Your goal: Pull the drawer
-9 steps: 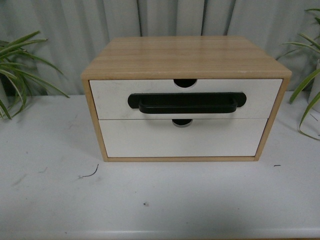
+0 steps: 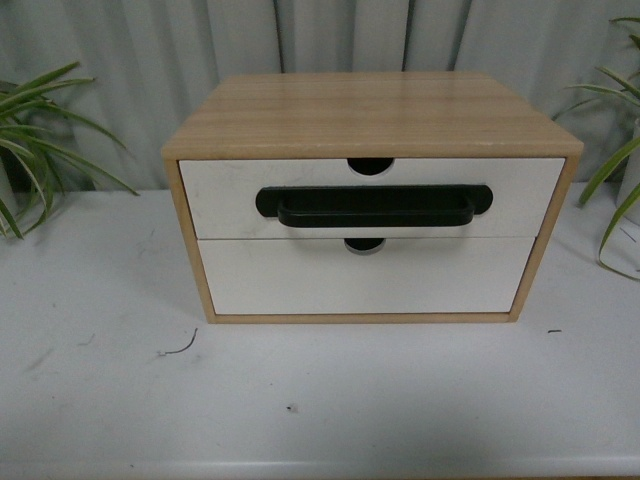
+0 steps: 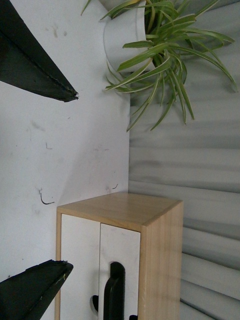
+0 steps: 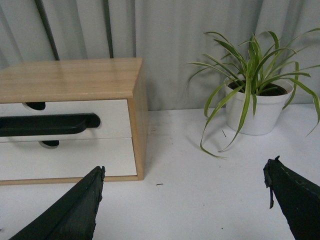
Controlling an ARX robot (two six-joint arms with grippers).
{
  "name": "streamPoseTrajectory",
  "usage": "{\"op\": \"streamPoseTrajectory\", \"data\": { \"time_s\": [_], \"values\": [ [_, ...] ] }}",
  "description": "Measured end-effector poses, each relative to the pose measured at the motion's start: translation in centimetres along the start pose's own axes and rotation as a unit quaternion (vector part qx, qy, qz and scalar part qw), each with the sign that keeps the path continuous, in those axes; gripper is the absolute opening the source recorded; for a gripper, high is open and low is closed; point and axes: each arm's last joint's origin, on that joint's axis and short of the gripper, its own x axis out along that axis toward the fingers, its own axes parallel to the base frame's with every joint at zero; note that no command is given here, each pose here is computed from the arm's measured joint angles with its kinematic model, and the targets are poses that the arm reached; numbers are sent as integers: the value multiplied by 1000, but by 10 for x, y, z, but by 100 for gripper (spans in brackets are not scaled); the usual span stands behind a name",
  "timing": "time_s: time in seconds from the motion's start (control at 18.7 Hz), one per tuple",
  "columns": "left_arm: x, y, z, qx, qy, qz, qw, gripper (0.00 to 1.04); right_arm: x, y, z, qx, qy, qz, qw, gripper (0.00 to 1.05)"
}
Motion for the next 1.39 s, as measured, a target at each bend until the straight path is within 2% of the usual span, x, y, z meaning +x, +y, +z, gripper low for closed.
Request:
{"op": "streamPoseTrajectory", "data": {
  "time_s": [0.96, 1.01, 1.07, 1.12, 1.17, 1.28, 1.39],
  "values": [
    [0, 0, 0, 0, 0, 0, 1000, 98, 0, 0, 0, 0, 0, 0, 1000, 98],
    [-1, 0, -2, -9, 46, 28, 998, 98, 1, 0, -2, 19, 22, 12, 1000, 98],
    [10, -5, 18, -49, 160, 156, 973, 98, 19, 0, 7, 75, 34, 19, 996, 98],
    [19, -2, 28, -73, 132, 182, 972, 98, 30, 0, 17, 83, 25, 21, 996, 98],
    [30, 0, 36, -87, 112, 183, 973, 98, 47, 3, 30, 83, 16, 31, 996, 98],
    [68, 4, 41, -102, 110, 162, 975, 98, 89, 8, 52, 81, 11, 43, 996, 98],
    [112, 1, 53, -111, 98, 132, 980, 98, 144, 19, 65, 71, 43, 49, 995, 98]
  ]
}}
